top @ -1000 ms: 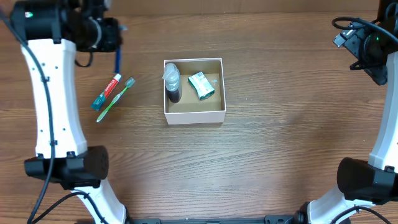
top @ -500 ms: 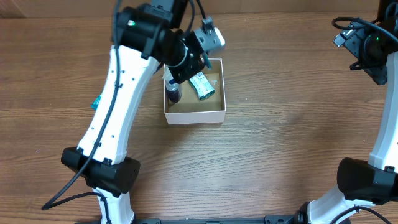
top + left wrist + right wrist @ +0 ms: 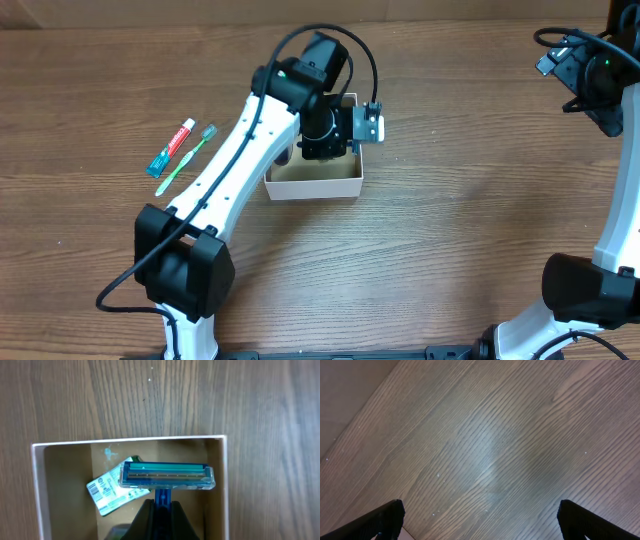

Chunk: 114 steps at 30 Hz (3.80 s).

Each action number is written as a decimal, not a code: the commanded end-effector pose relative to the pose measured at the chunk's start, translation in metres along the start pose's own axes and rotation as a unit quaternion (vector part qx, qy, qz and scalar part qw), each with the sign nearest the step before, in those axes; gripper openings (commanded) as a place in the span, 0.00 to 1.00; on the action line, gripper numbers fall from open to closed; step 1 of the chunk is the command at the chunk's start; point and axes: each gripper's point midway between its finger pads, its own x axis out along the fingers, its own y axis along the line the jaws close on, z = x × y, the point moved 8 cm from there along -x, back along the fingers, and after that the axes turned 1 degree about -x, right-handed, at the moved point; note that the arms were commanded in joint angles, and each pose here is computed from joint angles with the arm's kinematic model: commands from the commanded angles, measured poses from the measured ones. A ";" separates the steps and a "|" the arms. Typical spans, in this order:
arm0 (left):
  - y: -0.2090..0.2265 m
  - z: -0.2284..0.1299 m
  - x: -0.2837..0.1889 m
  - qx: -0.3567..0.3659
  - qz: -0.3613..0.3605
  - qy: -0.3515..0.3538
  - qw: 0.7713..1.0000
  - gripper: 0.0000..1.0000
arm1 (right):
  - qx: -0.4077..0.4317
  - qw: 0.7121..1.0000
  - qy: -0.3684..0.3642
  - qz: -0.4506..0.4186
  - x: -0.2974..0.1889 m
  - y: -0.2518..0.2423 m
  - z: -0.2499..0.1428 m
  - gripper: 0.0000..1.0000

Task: Pack container
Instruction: 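Lift the razor with the left gripper and lower it into the box, then release the razor and move the left gripper toward the toothpaste and toothbrush, then lower the left gripper onto the green toothbrush handle and grasp it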

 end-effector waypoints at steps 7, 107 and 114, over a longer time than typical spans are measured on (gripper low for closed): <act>-0.013 -0.028 0.057 0.015 -0.002 0.023 1.000 0.04 | 0.005 1.000 -0.011 0.003 -0.007 -0.002 0.001 1.00; -0.008 -0.307 0.056 -0.552 0.095 0.049 0.827 0.04 | 0.005 1.000 -0.011 0.003 -0.007 -0.002 0.001 1.00; -0.009 -0.308 0.056 -0.552 0.097 0.055 0.827 0.28 | 0.005 1.000 -0.011 0.003 -0.007 -0.002 0.001 1.00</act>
